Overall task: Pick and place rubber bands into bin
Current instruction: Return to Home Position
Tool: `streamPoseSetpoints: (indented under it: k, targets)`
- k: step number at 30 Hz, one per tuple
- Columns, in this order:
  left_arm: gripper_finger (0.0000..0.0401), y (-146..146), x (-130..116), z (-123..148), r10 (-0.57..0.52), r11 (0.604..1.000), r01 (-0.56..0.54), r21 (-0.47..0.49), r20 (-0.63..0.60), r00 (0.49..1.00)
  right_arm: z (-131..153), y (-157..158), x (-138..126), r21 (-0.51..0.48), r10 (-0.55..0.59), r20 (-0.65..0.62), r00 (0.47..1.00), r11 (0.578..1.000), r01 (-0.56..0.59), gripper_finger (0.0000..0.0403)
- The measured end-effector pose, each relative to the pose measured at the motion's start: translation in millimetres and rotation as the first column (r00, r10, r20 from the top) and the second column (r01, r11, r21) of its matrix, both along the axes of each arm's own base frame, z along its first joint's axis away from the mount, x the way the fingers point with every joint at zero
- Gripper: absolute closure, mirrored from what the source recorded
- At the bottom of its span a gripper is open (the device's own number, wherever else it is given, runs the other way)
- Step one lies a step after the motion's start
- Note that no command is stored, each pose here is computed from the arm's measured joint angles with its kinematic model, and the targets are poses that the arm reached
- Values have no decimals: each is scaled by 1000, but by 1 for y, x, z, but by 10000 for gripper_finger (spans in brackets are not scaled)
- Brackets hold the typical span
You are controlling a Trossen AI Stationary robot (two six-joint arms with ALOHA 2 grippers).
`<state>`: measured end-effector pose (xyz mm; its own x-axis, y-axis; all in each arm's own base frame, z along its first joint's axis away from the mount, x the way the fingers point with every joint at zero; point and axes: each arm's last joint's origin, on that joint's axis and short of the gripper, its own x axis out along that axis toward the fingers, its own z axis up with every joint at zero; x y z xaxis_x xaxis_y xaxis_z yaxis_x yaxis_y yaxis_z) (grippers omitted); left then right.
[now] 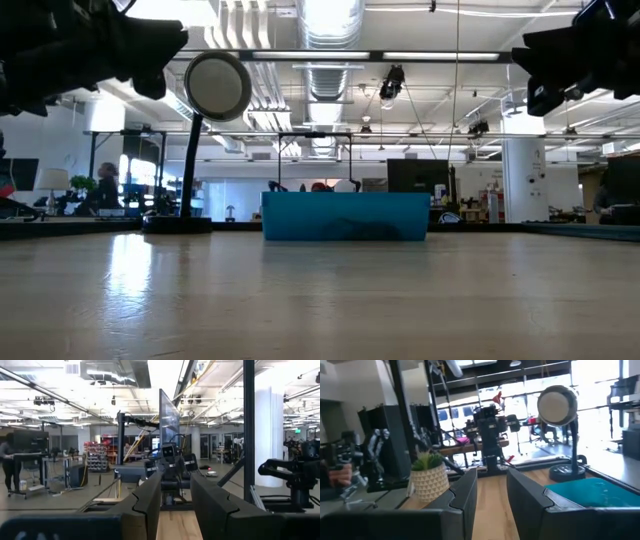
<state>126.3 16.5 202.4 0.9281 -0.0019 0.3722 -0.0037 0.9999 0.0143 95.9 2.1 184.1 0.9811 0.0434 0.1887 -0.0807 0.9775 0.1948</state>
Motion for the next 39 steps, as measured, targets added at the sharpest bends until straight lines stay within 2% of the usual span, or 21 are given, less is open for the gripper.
streamPoseSetpoints:
  k: [8, 14, 20, 39]
  targets:
    - [310, 0, 2, -2, -2, 1000, 2, 1, -18, 1000, 0, -2, 0, -12, -65, -2, 998, 998, 65, 307]
    - [310, -1, -2, 3, 1, 998, -3, 62, 30, 1000, 0, -2, 0, -13, -65, -2, 998, 998, 65, 307]
    - [310, 0, -10, 3, 62, 998, -62, 3, 16, 998, 0, -2, 0, -13, -65, -4, 998, 998, 65, 307]
    - [310, -6, -23, 5, 35, 999, -36, 11, 43, 998, 0, -2, 0, -29, -67, 0, 998, 997, 67, 307]
